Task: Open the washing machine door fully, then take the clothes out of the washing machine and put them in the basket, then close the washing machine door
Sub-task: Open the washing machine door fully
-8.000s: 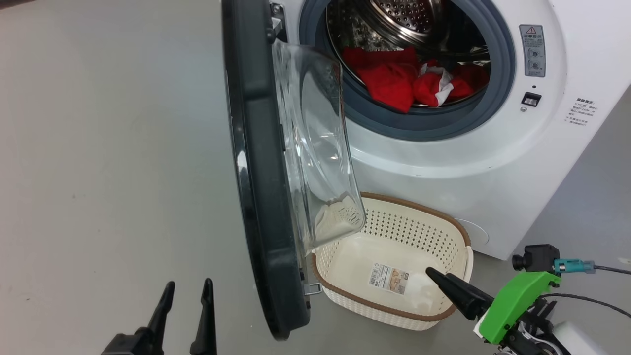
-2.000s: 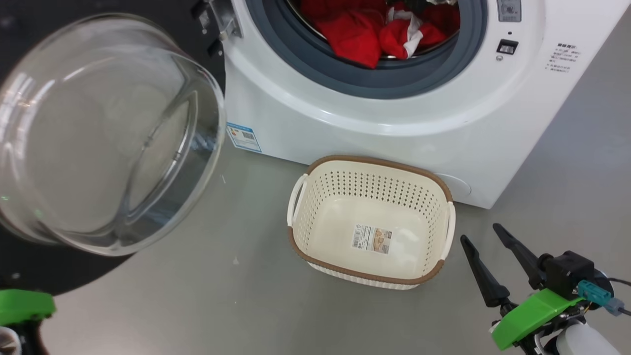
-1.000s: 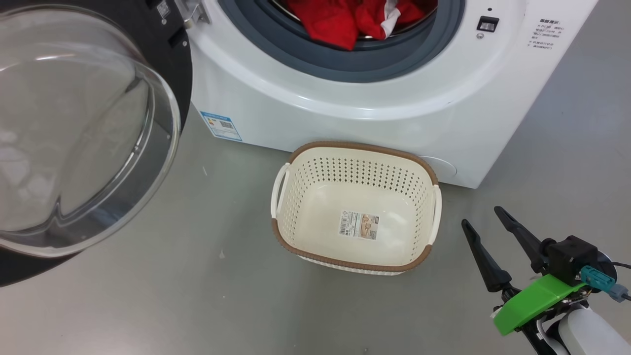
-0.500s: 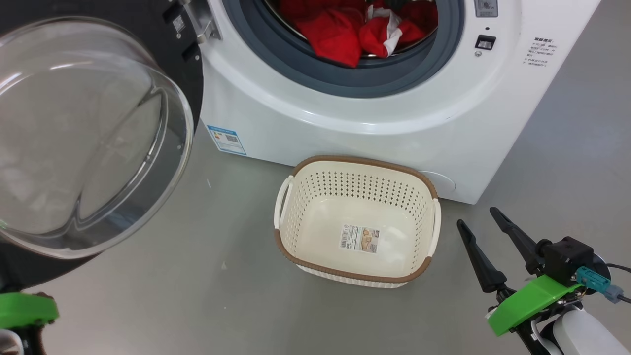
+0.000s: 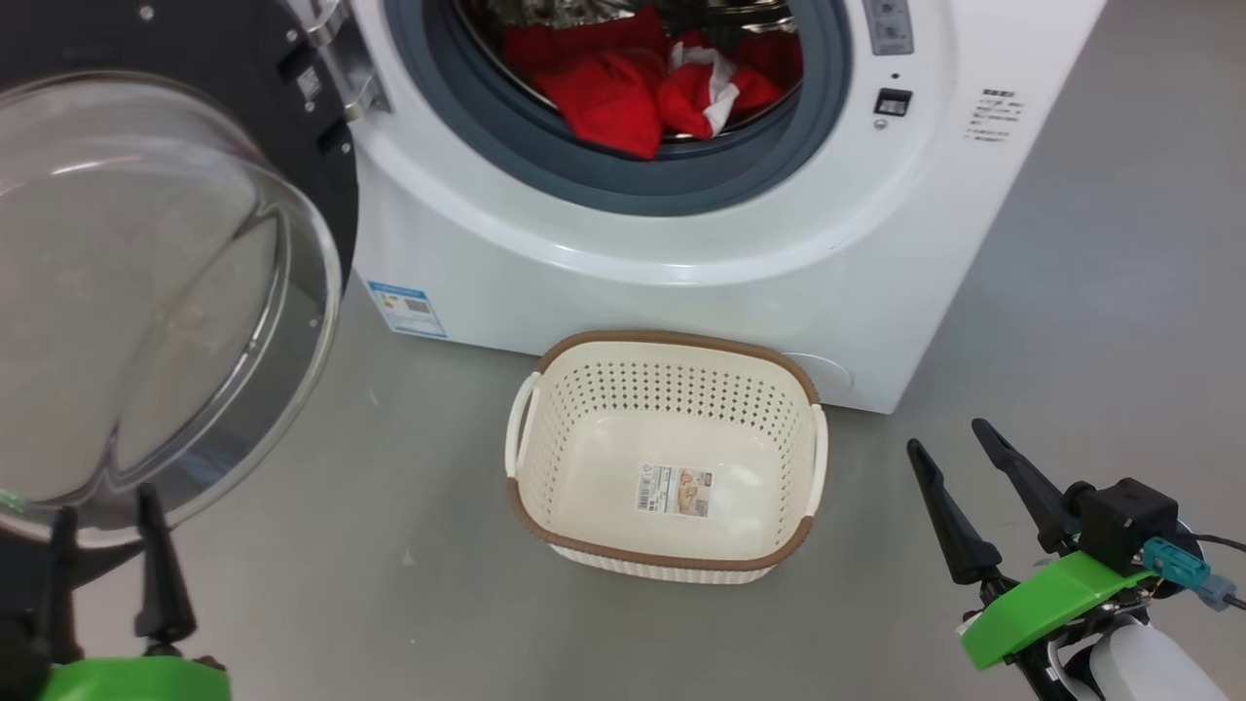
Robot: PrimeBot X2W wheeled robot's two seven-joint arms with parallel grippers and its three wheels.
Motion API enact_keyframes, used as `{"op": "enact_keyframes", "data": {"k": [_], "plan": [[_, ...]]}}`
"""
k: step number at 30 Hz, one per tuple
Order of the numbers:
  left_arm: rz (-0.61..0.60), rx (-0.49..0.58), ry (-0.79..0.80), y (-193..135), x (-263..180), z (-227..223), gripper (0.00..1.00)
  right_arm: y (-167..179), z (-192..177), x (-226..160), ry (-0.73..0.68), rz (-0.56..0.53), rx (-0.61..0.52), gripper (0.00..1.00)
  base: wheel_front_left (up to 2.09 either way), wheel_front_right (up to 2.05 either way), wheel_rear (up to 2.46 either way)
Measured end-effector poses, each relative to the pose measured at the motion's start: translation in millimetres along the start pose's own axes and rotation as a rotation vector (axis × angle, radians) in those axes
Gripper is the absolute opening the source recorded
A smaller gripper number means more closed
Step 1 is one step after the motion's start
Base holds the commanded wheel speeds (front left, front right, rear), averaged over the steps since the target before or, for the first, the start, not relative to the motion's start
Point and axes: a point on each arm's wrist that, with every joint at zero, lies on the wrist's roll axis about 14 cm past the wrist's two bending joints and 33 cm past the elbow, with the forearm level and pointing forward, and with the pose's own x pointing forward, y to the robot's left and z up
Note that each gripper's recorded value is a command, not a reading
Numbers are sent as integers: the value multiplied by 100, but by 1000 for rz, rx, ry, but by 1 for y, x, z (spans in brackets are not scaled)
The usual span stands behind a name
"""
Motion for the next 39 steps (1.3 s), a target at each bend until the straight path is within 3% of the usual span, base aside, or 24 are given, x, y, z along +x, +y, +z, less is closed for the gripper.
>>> {"op": "enact_keyframes", "data": {"k": [19, 31, 39], "plan": [[-346, -35, 68, -119, -2, -27, 100, -54, 18, -54, -73, -223, 30, 100, 0, 0, 0], [-527, -49, 133, -179, -20, -47, 100, -90, 28, -98, -121, -380, 38, 100, 0, 0, 0], [-592, -72, 133, -201, -26, -45, 100, -100, 28, -120, -133, -441, 45, 100, 0, 0, 0]]}}
